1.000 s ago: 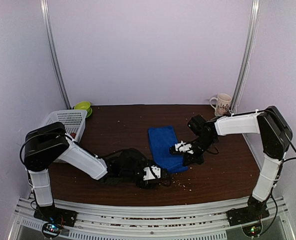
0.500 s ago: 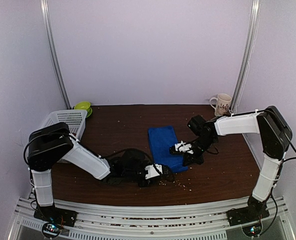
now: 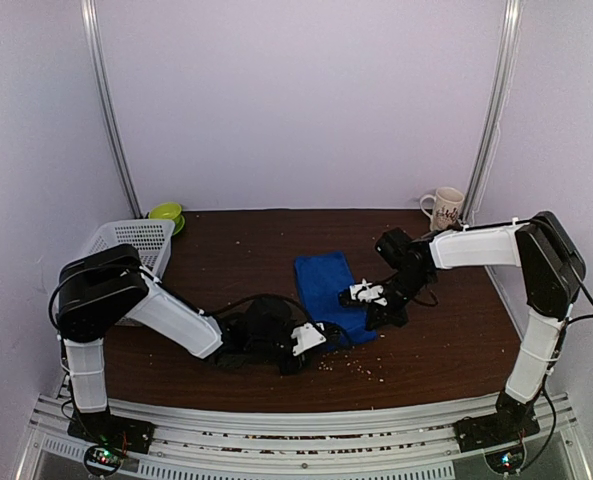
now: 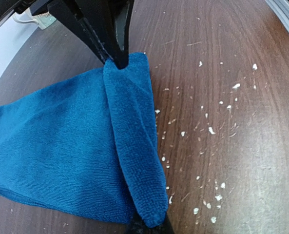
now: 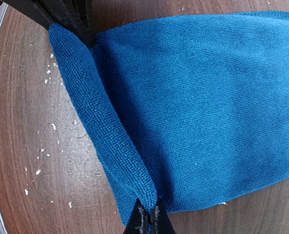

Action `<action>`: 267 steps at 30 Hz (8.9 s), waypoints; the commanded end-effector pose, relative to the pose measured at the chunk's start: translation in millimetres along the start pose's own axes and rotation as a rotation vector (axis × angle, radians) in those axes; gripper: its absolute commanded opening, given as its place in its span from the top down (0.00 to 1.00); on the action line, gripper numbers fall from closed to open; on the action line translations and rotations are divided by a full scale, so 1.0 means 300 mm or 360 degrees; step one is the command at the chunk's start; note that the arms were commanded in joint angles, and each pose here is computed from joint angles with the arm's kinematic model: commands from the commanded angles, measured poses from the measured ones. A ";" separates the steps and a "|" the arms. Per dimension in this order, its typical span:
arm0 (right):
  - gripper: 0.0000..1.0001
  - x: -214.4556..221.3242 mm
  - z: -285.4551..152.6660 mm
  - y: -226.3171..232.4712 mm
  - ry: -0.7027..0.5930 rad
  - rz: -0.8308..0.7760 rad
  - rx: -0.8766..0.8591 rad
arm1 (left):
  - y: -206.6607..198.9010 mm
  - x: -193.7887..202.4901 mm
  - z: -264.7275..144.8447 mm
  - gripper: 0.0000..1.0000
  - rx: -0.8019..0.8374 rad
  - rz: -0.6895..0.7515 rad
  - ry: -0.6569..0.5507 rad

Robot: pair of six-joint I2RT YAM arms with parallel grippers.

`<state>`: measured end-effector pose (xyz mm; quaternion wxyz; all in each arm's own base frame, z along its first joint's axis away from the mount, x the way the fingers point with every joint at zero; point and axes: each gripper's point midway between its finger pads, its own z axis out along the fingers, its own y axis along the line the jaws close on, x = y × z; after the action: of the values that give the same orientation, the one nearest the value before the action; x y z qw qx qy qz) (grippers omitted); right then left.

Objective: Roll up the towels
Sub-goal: Roll the towel at the center of the board.

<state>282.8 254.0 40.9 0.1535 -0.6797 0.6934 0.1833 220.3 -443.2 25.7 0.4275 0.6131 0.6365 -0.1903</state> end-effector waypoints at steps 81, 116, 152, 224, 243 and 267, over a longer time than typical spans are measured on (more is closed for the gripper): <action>0.45 -0.034 0.028 -0.021 0.0083 -0.0859 0.1341 | 0.125 0.116 0.017 1.00 0.0609 -0.1487 -0.0042; 1.00 -0.151 0.048 0.078 -0.0033 -0.0592 0.0777 | 0.295 -0.048 -0.364 0.08 -0.0166 -0.0761 -0.0310; 1.00 -0.032 0.058 0.097 0.0119 -0.0370 0.0258 | -0.123 -0.049 -0.052 0.25 -0.0560 0.0894 0.0126; 1.00 0.044 0.029 0.258 0.0337 -0.0225 -0.0410 | -0.086 -0.012 -0.092 1.00 0.0531 0.0059 0.0143; 0.84 0.058 0.032 0.095 0.0402 0.0030 -0.0234 | -0.091 0.077 -0.023 1.00 0.0910 -0.0327 0.0286; 0.38 0.057 -0.200 -0.012 0.0097 -0.0332 0.0418 | -0.055 0.135 0.018 1.00 0.0988 -0.0713 0.0356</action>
<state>286.2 223.5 80.6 0.1768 -0.6995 0.6840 0.1078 211.8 -444.8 22.1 0.1637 0.6074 0.6571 -0.4153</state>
